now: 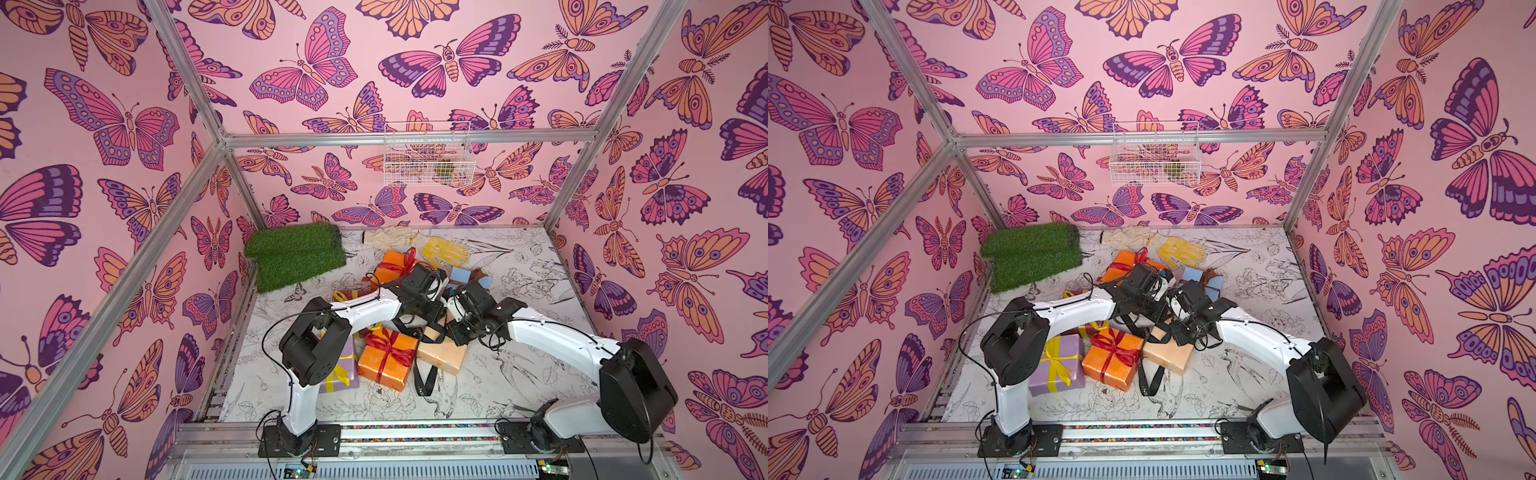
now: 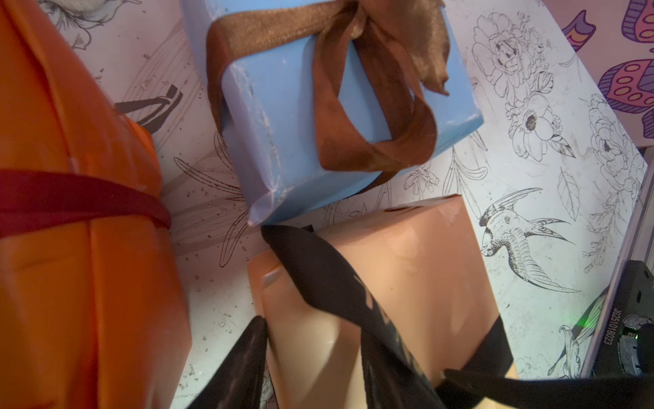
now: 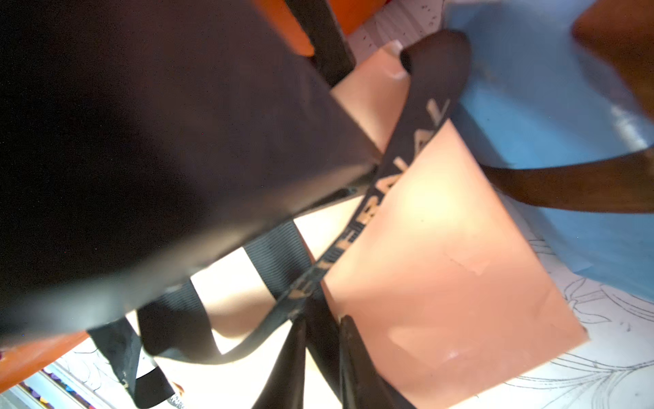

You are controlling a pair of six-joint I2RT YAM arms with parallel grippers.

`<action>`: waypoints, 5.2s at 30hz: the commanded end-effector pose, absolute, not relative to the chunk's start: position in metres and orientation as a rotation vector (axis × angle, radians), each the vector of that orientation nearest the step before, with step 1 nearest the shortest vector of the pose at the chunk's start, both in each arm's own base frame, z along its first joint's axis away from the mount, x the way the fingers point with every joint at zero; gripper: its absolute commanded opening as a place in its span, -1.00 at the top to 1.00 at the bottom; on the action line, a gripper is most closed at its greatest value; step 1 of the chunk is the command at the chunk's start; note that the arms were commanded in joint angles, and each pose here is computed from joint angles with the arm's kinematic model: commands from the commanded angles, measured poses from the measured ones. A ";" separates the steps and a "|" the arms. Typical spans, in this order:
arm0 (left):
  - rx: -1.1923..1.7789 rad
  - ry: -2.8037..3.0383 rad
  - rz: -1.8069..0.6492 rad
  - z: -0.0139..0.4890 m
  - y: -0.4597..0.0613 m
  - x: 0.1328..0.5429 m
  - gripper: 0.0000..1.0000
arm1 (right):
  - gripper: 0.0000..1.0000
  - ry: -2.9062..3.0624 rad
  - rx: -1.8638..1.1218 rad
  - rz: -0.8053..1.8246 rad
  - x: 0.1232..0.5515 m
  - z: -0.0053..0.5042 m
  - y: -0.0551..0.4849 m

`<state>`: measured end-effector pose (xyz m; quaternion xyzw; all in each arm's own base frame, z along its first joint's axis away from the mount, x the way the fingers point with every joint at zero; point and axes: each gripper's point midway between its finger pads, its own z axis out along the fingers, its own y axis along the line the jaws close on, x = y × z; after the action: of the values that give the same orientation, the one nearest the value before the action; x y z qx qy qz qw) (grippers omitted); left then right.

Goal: Untie the ribbon bows on the gift boxes
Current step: Pull the ribbon from the gift box, then place the ribbon at the center of the board.

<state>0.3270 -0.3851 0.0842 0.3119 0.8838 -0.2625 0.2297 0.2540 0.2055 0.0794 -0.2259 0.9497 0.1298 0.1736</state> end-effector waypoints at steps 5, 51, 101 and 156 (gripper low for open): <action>0.866 2.515 -0.724 0.058 -0.380 0.320 0.08 | 0.85 2.729 -0.675 0.362 0.244 0.078 0.205; 0.847 2.522 -0.771 0.060 -0.378 0.311 0.12 | 1.00 2.267 -0.575 0.526 0.255 0.277 0.209; 0.755 2.519 -0.747 0.062 -0.376 0.328 0.12 | 1.00 1.593 -0.338 0.321 0.262 0.552 0.143; 0.739 2.352 -0.811 0.149 -0.360 0.312 -0.09 | 1.00 1.936 0.279 -0.186 0.371 0.379 -0.046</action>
<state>0.3182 -0.3668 0.1413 0.2713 0.8749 -0.2986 0.2678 0.3634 -0.0446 0.4054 0.0625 0.7975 -0.2034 0.5645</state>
